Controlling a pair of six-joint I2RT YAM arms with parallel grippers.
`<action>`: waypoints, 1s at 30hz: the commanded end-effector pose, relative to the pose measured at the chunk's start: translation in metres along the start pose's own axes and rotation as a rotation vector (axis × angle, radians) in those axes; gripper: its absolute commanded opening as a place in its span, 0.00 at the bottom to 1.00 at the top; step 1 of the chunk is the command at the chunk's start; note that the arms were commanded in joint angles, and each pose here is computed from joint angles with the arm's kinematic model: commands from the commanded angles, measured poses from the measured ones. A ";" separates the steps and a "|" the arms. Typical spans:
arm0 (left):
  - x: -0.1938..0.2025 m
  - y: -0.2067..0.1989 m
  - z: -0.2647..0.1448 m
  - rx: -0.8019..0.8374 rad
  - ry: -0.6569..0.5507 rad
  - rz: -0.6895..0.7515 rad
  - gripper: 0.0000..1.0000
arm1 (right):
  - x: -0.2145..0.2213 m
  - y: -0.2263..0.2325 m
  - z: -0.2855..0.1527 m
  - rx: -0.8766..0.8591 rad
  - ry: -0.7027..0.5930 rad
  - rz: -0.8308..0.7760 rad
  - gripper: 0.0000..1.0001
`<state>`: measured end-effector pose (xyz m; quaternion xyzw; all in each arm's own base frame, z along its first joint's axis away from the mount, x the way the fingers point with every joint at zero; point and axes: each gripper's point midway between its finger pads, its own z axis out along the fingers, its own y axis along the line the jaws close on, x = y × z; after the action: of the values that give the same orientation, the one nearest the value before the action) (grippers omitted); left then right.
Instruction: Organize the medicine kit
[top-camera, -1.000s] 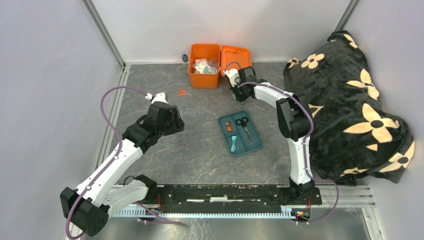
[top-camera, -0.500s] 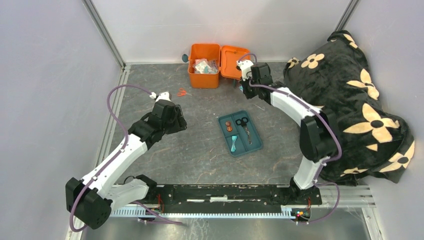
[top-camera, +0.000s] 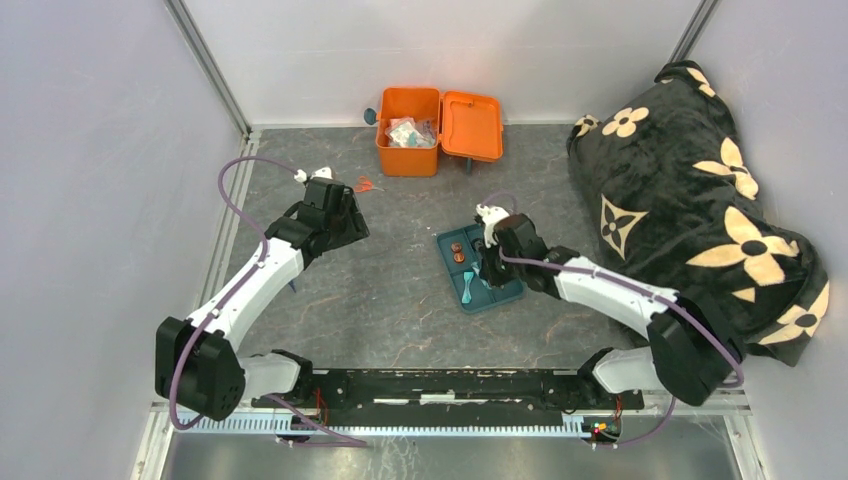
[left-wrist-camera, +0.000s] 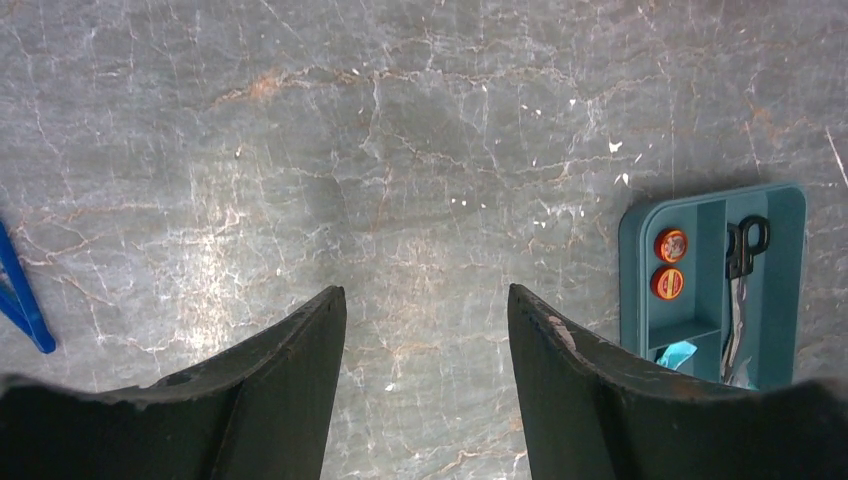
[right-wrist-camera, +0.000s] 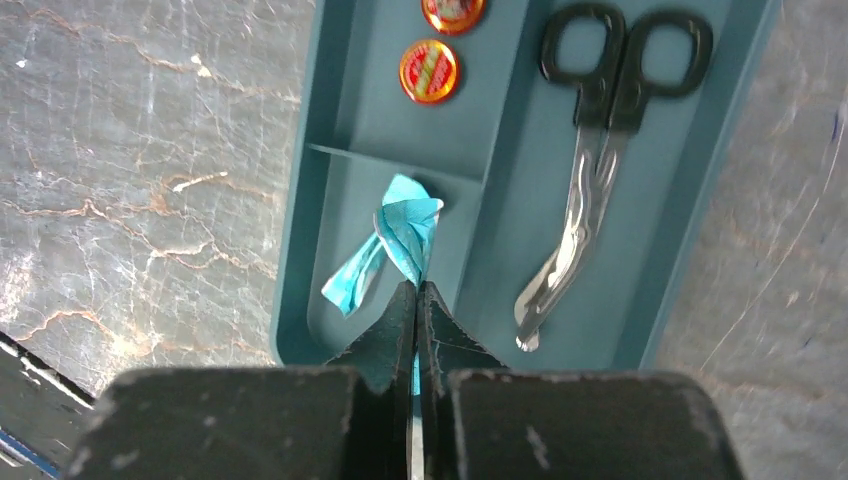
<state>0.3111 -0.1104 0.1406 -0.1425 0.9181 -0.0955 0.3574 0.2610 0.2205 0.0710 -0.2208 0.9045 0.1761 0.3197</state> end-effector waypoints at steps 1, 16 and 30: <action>-0.024 -0.014 0.000 0.062 -0.050 0.023 0.67 | -0.011 -0.004 -0.010 0.056 -0.160 0.199 0.02; -0.022 -0.013 0.007 0.081 -0.033 -0.008 0.66 | -0.005 0.016 -0.002 -0.049 -0.196 0.285 0.19; -0.074 -0.015 0.041 0.106 -0.046 -0.129 0.68 | -0.022 0.007 -0.027 -0.014 -0.306 0.205 0.31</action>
<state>0.3565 -0.1016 0.1427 -0.1722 0.9102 -0.1341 0.3521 0.2543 0.2231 0.0886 -0.0910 0.8816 0.2458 0.3925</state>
